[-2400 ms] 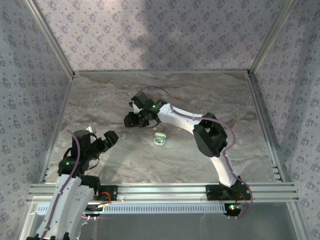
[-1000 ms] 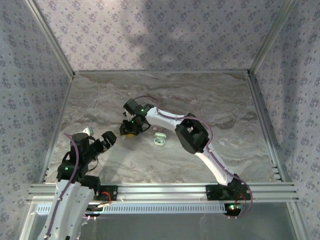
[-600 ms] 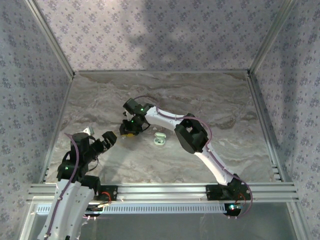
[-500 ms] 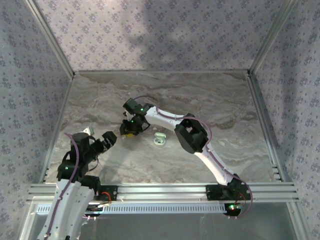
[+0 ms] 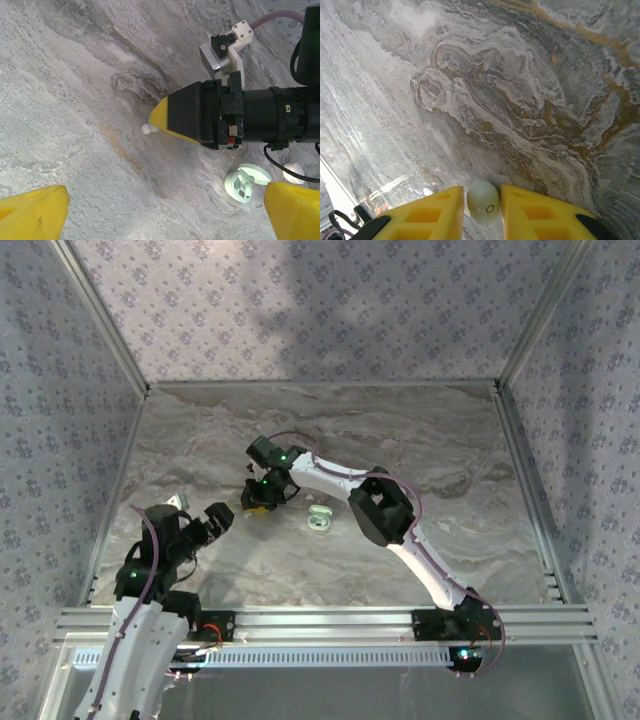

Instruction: Insert the wireless bluetooth earbuds into the charging case

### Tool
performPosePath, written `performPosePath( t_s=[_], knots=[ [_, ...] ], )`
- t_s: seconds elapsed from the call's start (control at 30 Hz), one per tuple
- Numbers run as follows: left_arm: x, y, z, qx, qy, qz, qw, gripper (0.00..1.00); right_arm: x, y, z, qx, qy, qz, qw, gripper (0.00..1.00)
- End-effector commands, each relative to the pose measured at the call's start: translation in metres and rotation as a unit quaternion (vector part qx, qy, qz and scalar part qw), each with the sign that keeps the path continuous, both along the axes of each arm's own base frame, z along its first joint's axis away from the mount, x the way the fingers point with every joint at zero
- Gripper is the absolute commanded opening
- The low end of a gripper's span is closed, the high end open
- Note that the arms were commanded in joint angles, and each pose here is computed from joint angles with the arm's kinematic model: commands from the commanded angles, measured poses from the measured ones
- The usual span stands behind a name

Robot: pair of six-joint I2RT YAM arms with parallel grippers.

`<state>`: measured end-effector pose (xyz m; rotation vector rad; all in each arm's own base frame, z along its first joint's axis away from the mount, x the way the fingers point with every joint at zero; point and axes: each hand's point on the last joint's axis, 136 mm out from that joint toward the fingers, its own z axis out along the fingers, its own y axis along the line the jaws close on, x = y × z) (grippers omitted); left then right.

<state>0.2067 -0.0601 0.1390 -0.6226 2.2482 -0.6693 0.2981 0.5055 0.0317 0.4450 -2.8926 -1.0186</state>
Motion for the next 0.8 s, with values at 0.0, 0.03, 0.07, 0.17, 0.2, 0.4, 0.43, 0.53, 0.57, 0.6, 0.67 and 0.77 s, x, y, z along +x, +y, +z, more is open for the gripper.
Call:
performPosePath(
  t_s=[0.0, 0.03, 0.07, 0.17, 0.2, 0.4, 0.43, 0.53, 0.57, 0.6, 0.67, 0.77],
  knots=[
    [0.003, -0.004, 0.004, -0.002, -0.013, -0.013, 1.000, 1.00, -0.010, 0.005, -0.020, -0.010, 0.018, 0.008, 1.000, 0.24],
    [0.003, -0.004, 0.004, -0.003, -0.012, -0.012, 1.000, 1.00, -0.009, 0.005, -0.019, -0.010, 0.017, 0.007, 1.000, 0.23],
    [0.003, -0.004, 0.003, -0.003, -0.012, -0.013, 1.000, 1.00, -0.010, 0.006, -0.019, -0.011, 0.016, 0.007, 1.000, 0.22],
    [0.003, -0.004, 0.004, -0.005, -0.011, -0.013, 1.000, 1.00, -0.009, 0.005, -0.016, -0.010, 0.013, 0.006, 1.000, 0.19],
    [0.003, -0.004, 0.003, -0.005, -0.010, -0.013, 1.000, 1.00, -0.009, 0.006, -0.014, -0.008, 0.012, 0.006, 1.000, 0.19],
    [0.002, -0.004, 0.004, -0.005, -0.010, -0.013, 1.000, 1.00, -0.006, 0.005, 0.000, -0.001, 0.000, 0.002, 1.000, 0.18],
    [0.002, -0.004, 0.004, -0.005, -0.010, -0.013, 1.000, 1.00, -0.004, 0.004, 0.003, 0.001, -0.003, 0.000, 1.000, 0.18],
    [0.002, -0.005, 0.004, -0.006, -0.009, -0.013, 1.000, 1.00, -0.004, 0.000, 0.014, 0.007, -0.009, -0.004, 1.000, 0.18],
    [0.002, -0.005, 0.004, -0.006, -0.008, -0.014, 1.000, 1.00, 0.000, 0.002, 0.019, 0.016, -0.019, -0.006, 1.000, 0.18],
    [0.002, -0.005, 0.004, -0.006, -0.009, -0.013, 1.000, 1.00, 0.000, 0.001, 0.024, 0.020, -0.023, -0.007, 1.000, 0.18],
    [0.002, -0.005, 0.004, -0.006, -0.009, -0.014, 1.000, 1.00, 0.002, -0.002, 0.030, 0.023, -0.029, -0.011, 0.999, 0.18],
    [0.002, -0.005, 0.005, -0.007, -0.009, -0.014, 1.000, 1.00, 0.003, -0.007, 0.036, 0.025, -0.036, -0.014, 0.999, 0.18]
  ],
)
